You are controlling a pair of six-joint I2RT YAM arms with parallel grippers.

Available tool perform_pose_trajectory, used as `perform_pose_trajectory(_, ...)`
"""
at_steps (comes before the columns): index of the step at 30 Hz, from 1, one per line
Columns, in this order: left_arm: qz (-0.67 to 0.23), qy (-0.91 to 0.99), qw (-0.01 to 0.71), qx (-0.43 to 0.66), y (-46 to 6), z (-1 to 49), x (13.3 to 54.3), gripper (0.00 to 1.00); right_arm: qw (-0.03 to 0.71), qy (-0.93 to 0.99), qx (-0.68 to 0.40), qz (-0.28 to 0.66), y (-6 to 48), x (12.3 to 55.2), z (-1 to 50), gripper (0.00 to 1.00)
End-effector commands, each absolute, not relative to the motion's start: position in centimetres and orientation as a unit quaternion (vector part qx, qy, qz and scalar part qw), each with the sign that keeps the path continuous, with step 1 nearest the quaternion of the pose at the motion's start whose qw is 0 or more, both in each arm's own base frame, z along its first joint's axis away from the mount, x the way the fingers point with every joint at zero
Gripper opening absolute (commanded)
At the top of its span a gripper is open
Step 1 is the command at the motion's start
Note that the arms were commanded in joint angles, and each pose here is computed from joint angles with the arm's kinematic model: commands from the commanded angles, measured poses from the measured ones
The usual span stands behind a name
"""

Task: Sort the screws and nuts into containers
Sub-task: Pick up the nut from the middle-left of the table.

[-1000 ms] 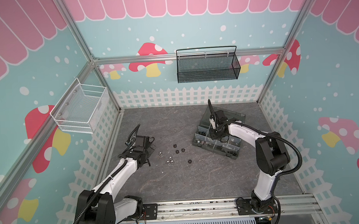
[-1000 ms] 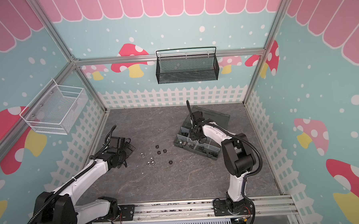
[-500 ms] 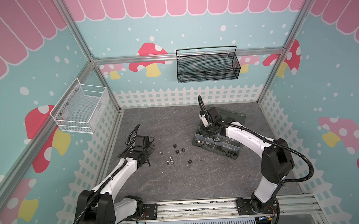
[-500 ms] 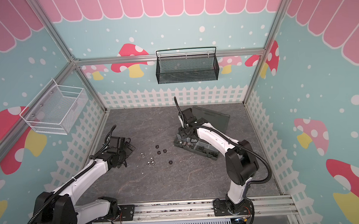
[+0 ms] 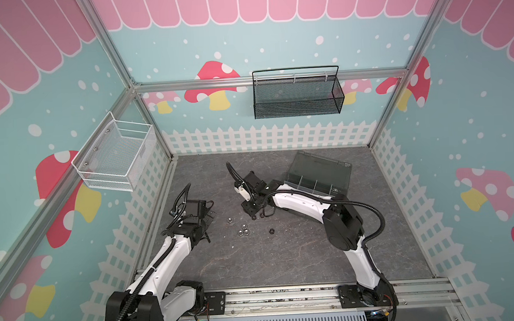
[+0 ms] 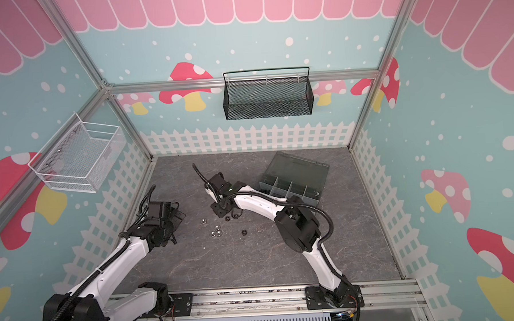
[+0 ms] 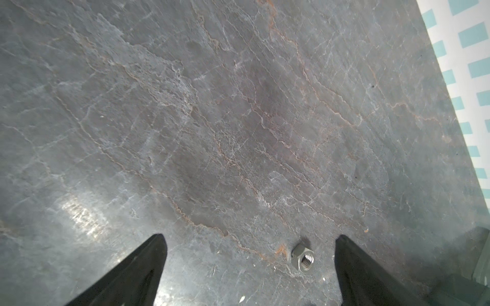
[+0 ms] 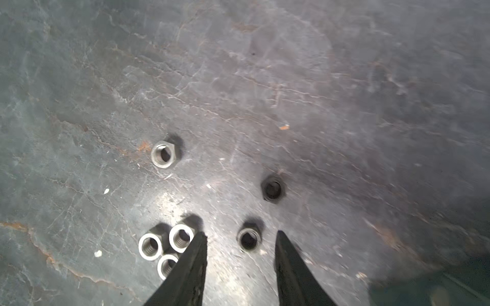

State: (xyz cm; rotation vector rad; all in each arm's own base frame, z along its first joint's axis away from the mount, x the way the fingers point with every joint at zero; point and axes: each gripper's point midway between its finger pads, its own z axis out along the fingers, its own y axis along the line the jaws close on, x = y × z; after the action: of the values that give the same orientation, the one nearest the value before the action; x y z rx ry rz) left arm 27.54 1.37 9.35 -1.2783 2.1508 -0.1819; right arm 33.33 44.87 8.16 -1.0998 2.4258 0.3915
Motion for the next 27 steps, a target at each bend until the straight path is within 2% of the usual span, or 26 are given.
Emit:
perform_pose_trajectory(1,-0.051,0.797,0.321,-0.51,2.6,9.2,26.5,1.0,0.222,0.858,-0.438,0.153,47.5,32.2,8.1,0.46)
perform_pose_trajectory(10,-0.055,0.787,0.331,-0.518,2.9,9.3,25.9,1.0,0.227,0.839,-0.474,0.144,51.6,31.7,5.4,0.51)
perform_pose_trajectory(20,-0.057,0.784,0.333,-0.521,3.0,9.4,25.7,1.0,0.22,0.846,-0.476,0.095,50.9,32.7,2.3,0.51)
perform_pose_trajectory(27,-0.056,0.786,0.33,-0.521,3.0,9.3,25.7,1.0,0.197,0.851,-0.478,0.087,50.3,32.1,0.7,0.43)
